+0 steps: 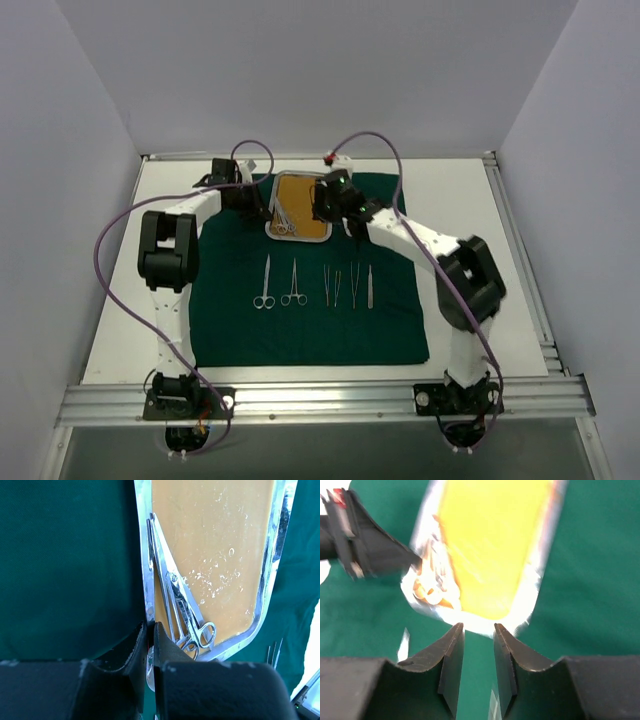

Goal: Open and lay out the surgical kit
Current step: Pick up the medical item from the container.

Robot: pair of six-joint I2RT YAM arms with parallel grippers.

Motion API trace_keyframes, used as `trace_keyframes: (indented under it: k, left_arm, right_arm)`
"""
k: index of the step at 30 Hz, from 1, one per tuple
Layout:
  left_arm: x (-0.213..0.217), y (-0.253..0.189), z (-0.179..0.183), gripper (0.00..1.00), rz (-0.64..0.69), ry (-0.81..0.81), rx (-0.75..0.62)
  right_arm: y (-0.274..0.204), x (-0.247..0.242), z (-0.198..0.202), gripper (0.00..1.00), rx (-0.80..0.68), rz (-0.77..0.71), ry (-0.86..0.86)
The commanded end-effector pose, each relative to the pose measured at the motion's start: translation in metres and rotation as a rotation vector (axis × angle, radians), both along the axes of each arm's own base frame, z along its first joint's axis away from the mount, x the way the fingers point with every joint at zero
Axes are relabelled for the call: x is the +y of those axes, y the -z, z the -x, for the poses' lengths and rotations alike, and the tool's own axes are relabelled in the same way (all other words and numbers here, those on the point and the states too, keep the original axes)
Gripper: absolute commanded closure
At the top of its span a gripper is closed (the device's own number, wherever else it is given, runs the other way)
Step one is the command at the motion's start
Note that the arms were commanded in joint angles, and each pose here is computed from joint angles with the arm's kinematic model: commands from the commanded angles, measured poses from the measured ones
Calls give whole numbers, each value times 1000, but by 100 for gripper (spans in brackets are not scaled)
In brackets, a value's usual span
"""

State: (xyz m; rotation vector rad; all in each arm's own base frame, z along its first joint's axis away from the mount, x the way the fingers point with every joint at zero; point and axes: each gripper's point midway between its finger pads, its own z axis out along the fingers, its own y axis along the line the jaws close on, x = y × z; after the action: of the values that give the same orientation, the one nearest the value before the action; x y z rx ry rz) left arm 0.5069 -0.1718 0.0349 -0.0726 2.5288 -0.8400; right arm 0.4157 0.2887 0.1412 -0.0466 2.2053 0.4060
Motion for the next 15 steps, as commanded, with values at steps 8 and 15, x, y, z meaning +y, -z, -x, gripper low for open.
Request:
trace_keyframes:
  k: [8, 15]
  left_arm:
    - [0, -23, -18, 98, 20, -5, -89]
    - [-1, -19, -18, 98, 28, -5, -75]
  right_arm:
    - [31, 135, -66, 75, -48, -89, -303]
    - [46, 144, -82, 83, -57, -76, -274]
